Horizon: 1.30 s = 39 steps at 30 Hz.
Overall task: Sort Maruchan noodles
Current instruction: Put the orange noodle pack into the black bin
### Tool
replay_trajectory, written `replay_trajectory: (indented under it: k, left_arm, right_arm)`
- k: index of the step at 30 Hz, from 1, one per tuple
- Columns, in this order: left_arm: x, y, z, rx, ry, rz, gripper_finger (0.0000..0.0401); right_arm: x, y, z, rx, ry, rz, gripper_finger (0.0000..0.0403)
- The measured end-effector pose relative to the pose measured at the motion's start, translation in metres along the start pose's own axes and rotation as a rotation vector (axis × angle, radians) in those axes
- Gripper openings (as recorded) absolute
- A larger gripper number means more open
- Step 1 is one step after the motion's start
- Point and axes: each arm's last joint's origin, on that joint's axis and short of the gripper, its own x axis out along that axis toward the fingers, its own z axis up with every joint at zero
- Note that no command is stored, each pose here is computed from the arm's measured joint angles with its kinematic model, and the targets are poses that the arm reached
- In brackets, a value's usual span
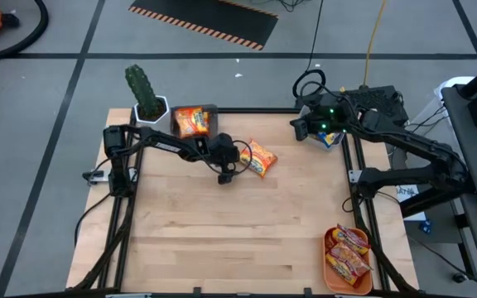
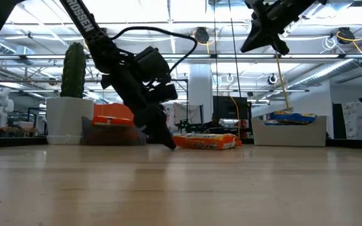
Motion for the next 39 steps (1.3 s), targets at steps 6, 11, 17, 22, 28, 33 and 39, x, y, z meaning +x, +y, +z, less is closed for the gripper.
replay_trajectory:
  k: [6, 11, 17, 22, 28, 33, 39]
  left_arm:
    - [0.0, 0.004, 0.002, -0.018, -0.014, 0.084, 0.031]
    - [0.003, 0.01, 0.004, -0.072, -0.062, 0.109, 0.031]
    - [0.013, 0.008, -0.003, -0.097, -0.038, 0.084, 0.0292]
    - [0.015, 0.008, -0.002, -0.112, -0.061, 0.087, 0.0238]
    - [0.015, 0.008, -0.001, -0.104, -0.075, 0.091, 0.0157]
    - [0.014, 0.009, -0.001, -0.152, -0.077, 0.099, 0.009]
    - [0.014, 0.009, -0.001, -0.195, -0.08, 0.099, 0.0046]
  right_arm:
    - [0.0, 0.0, 0.0, -0.058, 0.006, 0.002, 0.0]
    - [0.0, 0.001, -0.001, -0.108, 0.019, 0.026, 0.0]
    - [0.0, -0.001, -0.001, -0.19, 0.034, 0.036, 0.0]
    - [0.0, -0.006, 0.0, -0.243, 0.044, 0.014, 0.0]
    - [-0.001, -0.011, 0.003, -0.265, 0.033, -0.006, 0.0]
    - [-0.001, -0.014, 0.005, -0.287, 0.027, -0.018, 0.0]
    - [-0.002, -0.017, 0.006, -0.303, 0.022, -0.028, 0.0]
